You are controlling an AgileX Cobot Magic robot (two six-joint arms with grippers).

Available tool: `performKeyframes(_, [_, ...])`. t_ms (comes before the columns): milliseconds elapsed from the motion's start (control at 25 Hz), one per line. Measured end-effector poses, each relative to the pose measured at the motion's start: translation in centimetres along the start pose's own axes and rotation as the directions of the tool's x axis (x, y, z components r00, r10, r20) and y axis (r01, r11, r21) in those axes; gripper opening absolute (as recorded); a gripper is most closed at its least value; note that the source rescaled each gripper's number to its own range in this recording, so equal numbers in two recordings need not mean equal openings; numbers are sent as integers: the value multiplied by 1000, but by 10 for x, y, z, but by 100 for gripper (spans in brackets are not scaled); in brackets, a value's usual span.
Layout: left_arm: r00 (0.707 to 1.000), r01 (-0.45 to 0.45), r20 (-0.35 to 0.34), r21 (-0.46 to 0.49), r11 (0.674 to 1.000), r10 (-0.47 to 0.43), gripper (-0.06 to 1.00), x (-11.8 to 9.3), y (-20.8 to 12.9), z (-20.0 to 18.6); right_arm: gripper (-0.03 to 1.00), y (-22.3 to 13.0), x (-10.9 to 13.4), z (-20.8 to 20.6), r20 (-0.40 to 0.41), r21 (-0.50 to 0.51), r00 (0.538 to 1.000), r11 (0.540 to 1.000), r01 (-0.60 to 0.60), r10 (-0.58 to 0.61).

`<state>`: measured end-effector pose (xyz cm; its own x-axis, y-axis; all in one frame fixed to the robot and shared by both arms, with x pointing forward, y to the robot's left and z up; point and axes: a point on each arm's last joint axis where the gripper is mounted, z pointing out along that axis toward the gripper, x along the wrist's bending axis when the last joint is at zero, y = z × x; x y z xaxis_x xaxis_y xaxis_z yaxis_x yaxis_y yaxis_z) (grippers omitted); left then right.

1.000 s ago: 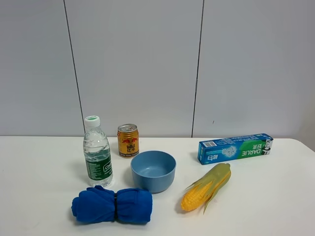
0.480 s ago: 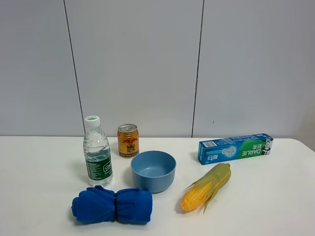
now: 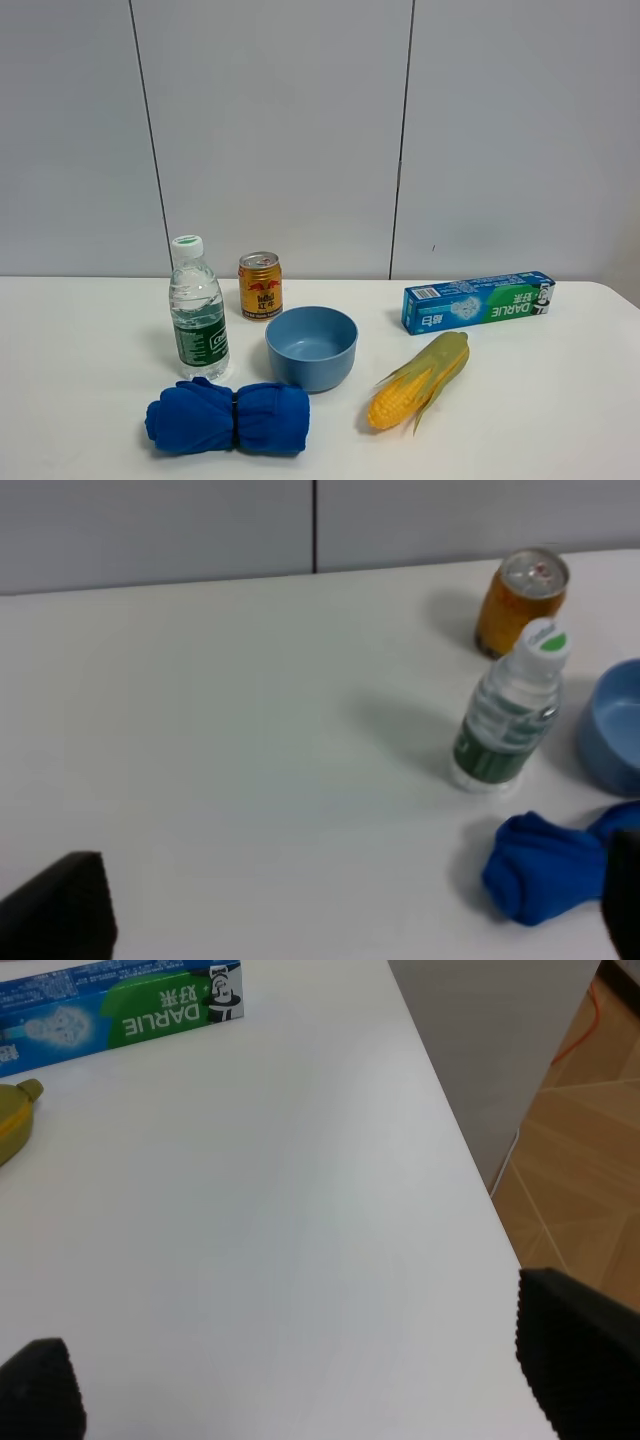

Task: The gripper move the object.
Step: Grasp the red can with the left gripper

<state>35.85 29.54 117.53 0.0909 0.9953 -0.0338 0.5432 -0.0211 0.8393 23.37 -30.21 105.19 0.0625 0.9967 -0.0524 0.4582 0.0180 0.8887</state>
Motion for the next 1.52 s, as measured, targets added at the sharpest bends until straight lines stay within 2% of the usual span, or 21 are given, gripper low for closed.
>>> performKeyframes(160, [997, 19, 72, 55, 998, -23, 99, 1, 34, 36, 100, 0, 0, 0, 0, 0, 1000, 1000, 0, 0])
performKeyframes(280, [995, 19, 94, 87, 996, -27, 99, 4, 56, 62, 100, 0, 0, 0, 0, 0, 1000, 1000, 0, 0])
performKeyframes(400, [992, -19, 126, 116, 993, 4, 99, 1, 73, 89, 100, 0, 0, 0, 0, 0, 1000, 1000, 0, 0])
performKeyframes(520, [984, -71, 173, 131, 989, 48, 99, -12, 90, 115, 100, 0, 0, 0, 0, 0, 1000, 1000, 0, 0])
performKeyframes(760, [941, -220, 284, 114, 969, 181, 99, -65, 116, 165, 100, 0, 0, 0, 0, 0, 1000, 1000, 0, 0])
performKeyframes(880, [917, -280, 330, 130, 951, 225, 99, -93, 119, 197, 100, 0, 0, 0, 0, 0, 1000, 1000, 0, 0])
performKeyframes(1080, [889, -362, 367, 194, 912, 275, 99, -126, 106, 255, 100, 0, 0, 0, 0, 0, 1000, 1000, 0, 0])
performKeyframes(1320, [871, -446, 340, 248, 860, 354, 99, -137, 87, 309, 100, 0, 0, 0, 0, 0, 1000, 1000, 0, 0])
performKeyframes(1520, [870, -454, 331, 246, 856, 366, 99, -142, 72, 338, 100, 0, 0, 0, 0, 0, 1000, 1000, 0, 0])
